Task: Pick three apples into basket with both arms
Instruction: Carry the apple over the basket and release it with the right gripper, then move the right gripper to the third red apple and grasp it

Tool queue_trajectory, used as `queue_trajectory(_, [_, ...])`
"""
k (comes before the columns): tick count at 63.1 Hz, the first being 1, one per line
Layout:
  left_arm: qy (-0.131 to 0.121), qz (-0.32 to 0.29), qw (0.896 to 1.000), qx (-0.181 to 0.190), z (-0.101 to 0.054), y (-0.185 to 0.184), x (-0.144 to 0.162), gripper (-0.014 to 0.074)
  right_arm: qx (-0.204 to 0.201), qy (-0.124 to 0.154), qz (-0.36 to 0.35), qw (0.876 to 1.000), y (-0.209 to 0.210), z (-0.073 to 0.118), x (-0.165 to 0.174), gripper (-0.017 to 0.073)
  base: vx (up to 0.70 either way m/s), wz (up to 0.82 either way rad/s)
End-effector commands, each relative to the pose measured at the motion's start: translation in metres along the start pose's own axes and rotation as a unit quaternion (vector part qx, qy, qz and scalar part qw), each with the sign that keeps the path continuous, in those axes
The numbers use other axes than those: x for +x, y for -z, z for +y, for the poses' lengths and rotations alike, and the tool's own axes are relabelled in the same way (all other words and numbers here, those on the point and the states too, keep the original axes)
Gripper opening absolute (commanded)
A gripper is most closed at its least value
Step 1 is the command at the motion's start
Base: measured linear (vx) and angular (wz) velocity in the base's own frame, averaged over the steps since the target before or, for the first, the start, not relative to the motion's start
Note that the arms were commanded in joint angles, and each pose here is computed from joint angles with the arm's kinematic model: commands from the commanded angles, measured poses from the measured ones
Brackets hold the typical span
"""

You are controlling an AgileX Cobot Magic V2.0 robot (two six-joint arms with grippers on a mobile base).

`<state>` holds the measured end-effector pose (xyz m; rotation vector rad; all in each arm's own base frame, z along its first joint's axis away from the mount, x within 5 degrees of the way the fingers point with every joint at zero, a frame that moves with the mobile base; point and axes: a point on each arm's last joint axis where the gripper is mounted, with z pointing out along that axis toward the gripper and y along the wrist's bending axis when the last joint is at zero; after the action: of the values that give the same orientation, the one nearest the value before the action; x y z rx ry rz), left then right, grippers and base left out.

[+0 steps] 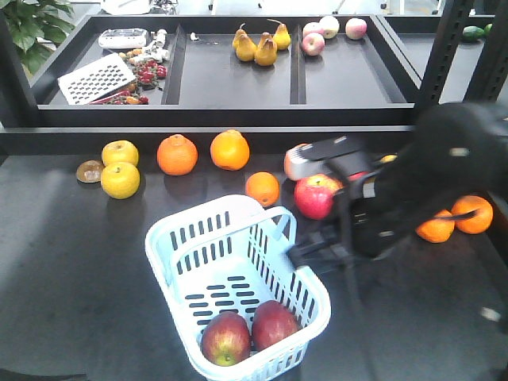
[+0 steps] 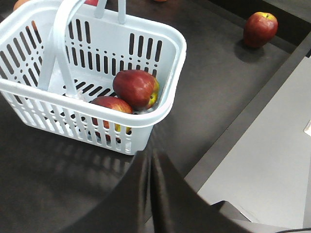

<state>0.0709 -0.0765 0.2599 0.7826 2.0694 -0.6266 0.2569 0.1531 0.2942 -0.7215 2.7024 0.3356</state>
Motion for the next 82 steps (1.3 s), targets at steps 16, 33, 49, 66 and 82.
queue_trajectory(16, [0.010,-0.040,0.999,-0.005,0.000,0.003,-0.012,-0.0006,0.221,-0.082,-0.018,0.972,0.049,-0.055,0.027,-0.0008,0.00,0.00])
queue_trajectory(33, [0.010,-0.038,0.999,-0.005,0.000,0.003,-0.012,-0.0006,0.265,-0.242,0.040,0.932,0.033,-0.142,0.090,-0.0003,0.00,0.00])
queue_trajectory(49, [0.011,-0.038,0.999,-0.004,0.000,0.003,-0.012,-0.0006,0.257,-0.337,0.051,0.904,0.048,-0.181,0.125,0.0229,0.00,0.00])
queue_trajectory(66, [0.011,-0.038,0.999,-0.004,0.000,0.003,-0.012,-0.0006,0.266,-0.395,0.055,0.877,0.057,-0.205,0.150,0.0666,0.00,0.00])
queue_trajectory(82, [0.011,-0.038,0.999,-0.004,0.000,0.003,-0.012,-0.0006,0.247,-0.402,0.099,0.876,0.037,-0.223,0.158,0.0699,0.00,0.00])
